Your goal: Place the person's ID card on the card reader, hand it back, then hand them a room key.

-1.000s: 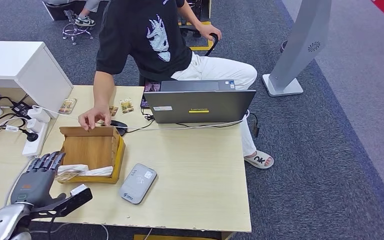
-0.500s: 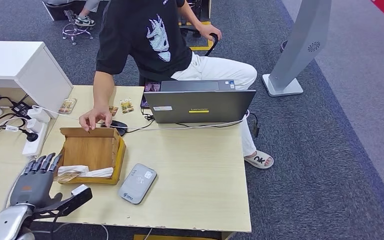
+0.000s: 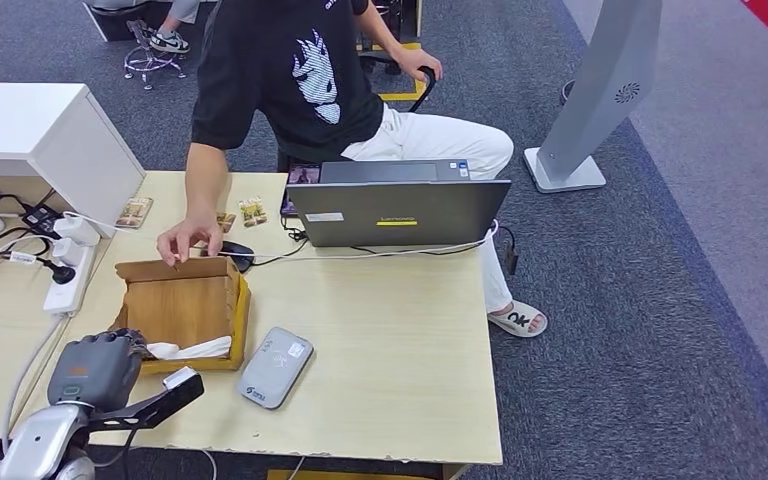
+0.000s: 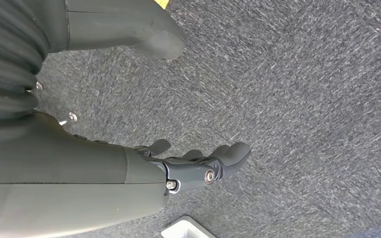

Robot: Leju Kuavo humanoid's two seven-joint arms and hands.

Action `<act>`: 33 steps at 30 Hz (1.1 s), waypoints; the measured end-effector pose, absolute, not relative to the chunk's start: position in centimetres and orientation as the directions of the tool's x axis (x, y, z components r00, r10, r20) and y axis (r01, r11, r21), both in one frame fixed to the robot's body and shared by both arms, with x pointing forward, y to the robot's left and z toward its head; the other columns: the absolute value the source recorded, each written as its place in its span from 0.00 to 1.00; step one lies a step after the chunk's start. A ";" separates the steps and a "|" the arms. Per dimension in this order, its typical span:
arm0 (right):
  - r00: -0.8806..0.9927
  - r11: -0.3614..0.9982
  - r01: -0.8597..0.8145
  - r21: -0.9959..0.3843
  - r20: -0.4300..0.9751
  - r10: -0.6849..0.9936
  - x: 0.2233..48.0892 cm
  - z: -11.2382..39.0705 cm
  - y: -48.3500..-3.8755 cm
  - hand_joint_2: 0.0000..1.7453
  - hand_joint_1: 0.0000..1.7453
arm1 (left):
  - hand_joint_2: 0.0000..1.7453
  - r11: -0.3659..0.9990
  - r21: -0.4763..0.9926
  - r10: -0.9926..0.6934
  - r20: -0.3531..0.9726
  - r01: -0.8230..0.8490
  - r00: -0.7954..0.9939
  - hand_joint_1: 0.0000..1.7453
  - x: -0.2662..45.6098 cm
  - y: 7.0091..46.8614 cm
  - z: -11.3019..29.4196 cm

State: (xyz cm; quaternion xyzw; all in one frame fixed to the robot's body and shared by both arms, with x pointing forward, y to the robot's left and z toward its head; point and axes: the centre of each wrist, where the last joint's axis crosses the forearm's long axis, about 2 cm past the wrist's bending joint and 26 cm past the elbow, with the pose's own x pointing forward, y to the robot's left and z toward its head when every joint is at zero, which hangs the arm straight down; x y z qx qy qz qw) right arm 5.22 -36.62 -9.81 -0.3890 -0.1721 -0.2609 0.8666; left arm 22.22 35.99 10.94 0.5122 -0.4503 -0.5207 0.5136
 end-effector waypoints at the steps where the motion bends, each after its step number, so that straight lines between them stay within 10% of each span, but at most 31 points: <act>1: 0.805 0.562 0.586 -0.585 0.501 -0.317 5.2 -9.8 -36.6 1.00 0.00 | 1.00 -0.065 0.995 -0.996 -0.068 0.072 0.050 1.00 22.2 35.9 10.9; 33: 0.806 0.581 0.577 -0.574 0.517 -0.290 5.7 -9.7 -36.8 1.00 0.00 | 1.00 -0.136 0.974 -0.986 -0.115 -0.182 0.121 1.00 25.2 34.2 13.9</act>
